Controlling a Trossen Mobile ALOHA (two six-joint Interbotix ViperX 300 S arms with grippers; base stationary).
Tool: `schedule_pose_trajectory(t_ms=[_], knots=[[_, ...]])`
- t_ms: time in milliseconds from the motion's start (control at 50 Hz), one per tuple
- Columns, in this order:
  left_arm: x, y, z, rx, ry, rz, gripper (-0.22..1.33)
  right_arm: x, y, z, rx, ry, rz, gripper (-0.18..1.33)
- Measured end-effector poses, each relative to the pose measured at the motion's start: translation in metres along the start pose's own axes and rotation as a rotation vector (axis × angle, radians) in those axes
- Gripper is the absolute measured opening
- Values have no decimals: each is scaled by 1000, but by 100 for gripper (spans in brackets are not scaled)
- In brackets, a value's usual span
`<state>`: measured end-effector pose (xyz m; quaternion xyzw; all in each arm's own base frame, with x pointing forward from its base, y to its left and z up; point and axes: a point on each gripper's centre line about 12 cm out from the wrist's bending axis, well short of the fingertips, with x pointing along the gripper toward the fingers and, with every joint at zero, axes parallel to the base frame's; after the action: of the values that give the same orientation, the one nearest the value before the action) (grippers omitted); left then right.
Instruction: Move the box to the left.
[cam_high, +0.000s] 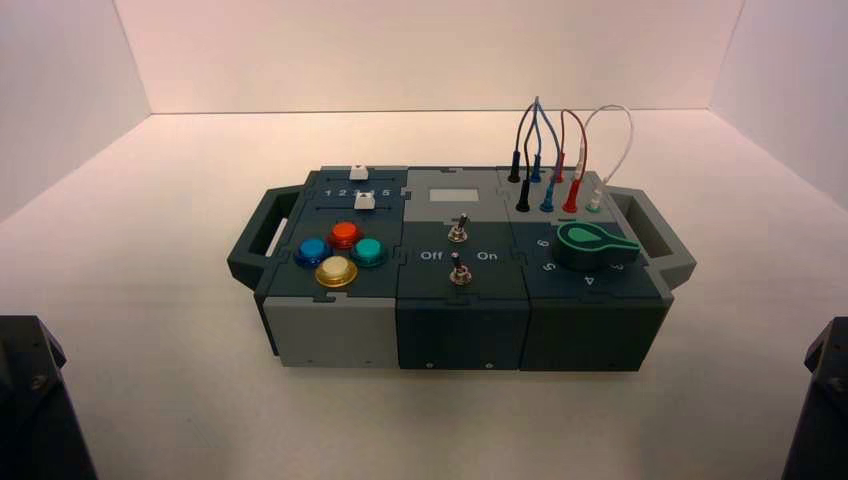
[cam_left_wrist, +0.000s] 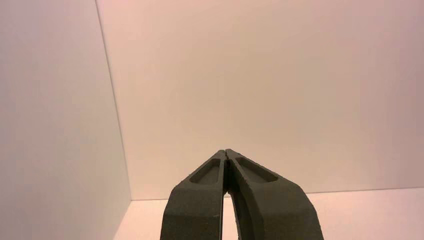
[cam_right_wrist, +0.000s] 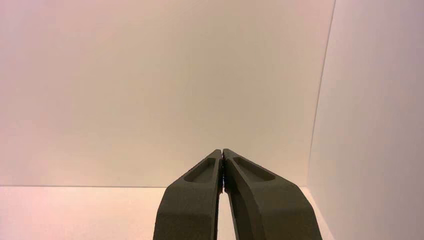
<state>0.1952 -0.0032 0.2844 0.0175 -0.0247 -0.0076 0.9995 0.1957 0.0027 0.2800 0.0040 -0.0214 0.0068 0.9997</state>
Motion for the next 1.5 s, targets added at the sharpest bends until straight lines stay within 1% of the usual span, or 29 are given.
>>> schedule_pose_trajectory(t_ms=[340,420,520,620,760,780,820,900,920,940,1080,1140,1160,1180,1220,1240,1280,1300,1380,1400,1440,1460,1480,1500], knots=[[0,0,0,-2,3,0,-16,0,0,0,0,0,0,-12],[0,0,-1,-1,6,0,-16,0,0,-1,0,12,0,-12],[0,0,-4,0,35,-1,-16,0,0,-5,-2,55,0,-14],[1,-1,-8,-2,92,-8,-16,2,0,-10,0,129,1,-14],[6,-8,-15,-1,195,-45,-16,6,1,-16,-2,229,2,-14],[7,-11,-18,0,230,-61,-16,7,1,-18,-2,256,2,-14],[9,-15,-20,3,264,-77,-16,8,1,-21,0,279,3,-14],[10,-19,-28,6,337,-100,-16,11,1,-29,-1,354,2,-14],[11,-21,-31,9,375,-110,-16,12,1,-31,-1,371,2,-14],[11,-23,-35,12,409,-119,-16,14,1,-36,-1,420,2,-14],[15,-33,-54,26,568,-162,-16,22,2,-56,13,589,5,-14],[17,-37,-59,30,621,-178,-16,25,4,-63,22,663,10,-14],[17,-37,-59,30,621,-178,-16,25,5,-63,22,668,11,-14],[18,-40,-61,33,645,-191,-16,26,6,-68,29,712,16,-14],[18,-45,-63,38,672,-211,-16,28,9,-72,33,765,23,-14],[18,-45,-63,38,672,-211,-16,28,10,-74,35,780,27,-14],[19,-49,-63,45,690,-228,-16,31,12,-78,35,834,35,-14],[18,-52,-63,49,698,-241,-16,32,14,-83,37,885,38,-14],[16,-56,-64,57,709,-262,-16,35,14,-91,36,977,38,-14],[16,-57,-64,59,711,-267,-16,35,15,-95,37,1028,39,-14],[15,-58,-64,61,716,-273,-16,36,15,-101,33,1091,39,-14],[15,-59,-64,62,716,-275,-16,36,15,-103,32,1103,39,-14],[13,-60,-64,63,724,-279,-16,36,16,-108,31,1158,39,-14],[13,-60,-64,63,727,-279,-16,36,16,-111,29,1190,39,-14]])
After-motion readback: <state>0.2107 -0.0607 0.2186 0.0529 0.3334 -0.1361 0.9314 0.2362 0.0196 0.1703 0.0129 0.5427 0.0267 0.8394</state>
